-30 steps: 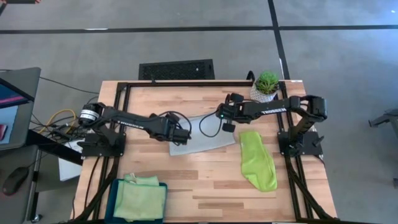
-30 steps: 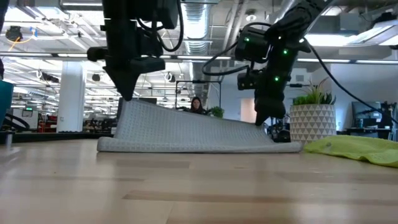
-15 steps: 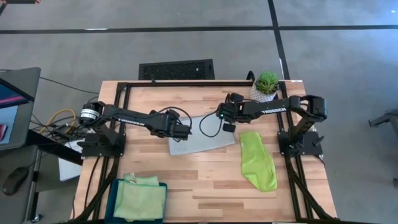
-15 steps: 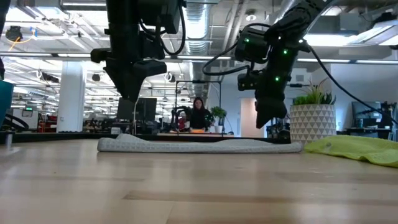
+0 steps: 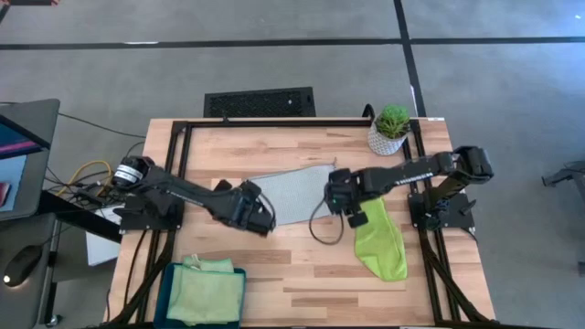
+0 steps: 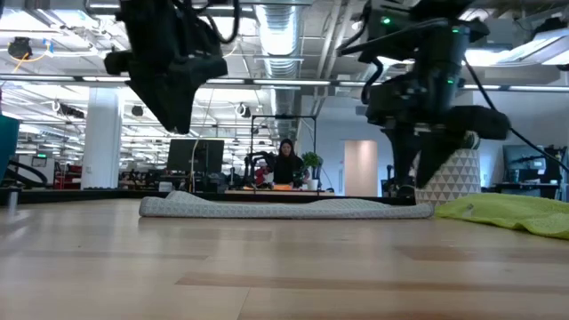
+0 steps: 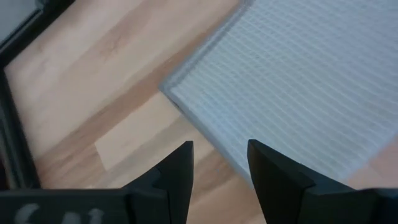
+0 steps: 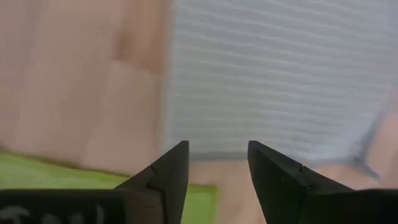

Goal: Fold microfiber towels
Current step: Fold the gray microfiber cloth

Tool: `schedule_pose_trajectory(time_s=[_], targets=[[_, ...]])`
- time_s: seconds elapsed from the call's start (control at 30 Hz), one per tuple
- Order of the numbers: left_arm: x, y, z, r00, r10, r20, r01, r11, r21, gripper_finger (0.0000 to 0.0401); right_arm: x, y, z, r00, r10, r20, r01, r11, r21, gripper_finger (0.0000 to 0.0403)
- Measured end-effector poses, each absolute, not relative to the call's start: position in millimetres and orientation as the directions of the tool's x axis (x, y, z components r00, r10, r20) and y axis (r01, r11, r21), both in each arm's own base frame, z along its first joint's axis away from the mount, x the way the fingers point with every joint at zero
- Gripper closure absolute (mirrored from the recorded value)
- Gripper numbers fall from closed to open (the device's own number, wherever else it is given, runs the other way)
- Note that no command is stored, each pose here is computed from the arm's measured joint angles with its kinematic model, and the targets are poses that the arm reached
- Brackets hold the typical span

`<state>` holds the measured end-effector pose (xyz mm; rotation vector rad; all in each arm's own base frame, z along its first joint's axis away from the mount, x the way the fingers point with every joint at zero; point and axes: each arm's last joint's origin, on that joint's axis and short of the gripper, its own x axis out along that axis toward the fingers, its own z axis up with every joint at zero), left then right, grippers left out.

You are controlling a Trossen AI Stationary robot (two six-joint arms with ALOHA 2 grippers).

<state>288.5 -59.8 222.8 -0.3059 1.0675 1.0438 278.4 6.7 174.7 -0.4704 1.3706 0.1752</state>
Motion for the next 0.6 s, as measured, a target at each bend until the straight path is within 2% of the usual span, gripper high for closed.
schedule_pose_trajectory(time_s=[0.13, 0.3, 0.6], targets=[[284.5, -77.4, 223.0, 0.125, 0.554, -0.823, -0.823, 0.522, 0.226, 0.0257, 274.2, 20.7, 162.7, 0.196, -0.139, -0.971, -0.436, 0.874, -0.213, 0.022], [280.9, -89.9, 223.2, 0.152, 0.554, -0.819, -0.832, 0.519, 0.196, 0.0257, 276.2, 24.6, 158.5, 0.25, -0.132, -0.959, -0.403, 0.887, -0.227, 0.0223], [279.0, -96.3, 223.2, 0.167, 0.55, -0.818, -0.849, 0.502, 0.164, 0.0257, 275.5, 24.4, 152.4, 0.226, -0.134, -0.965, -0.378, 0.901, -0.214, 0.0225]])
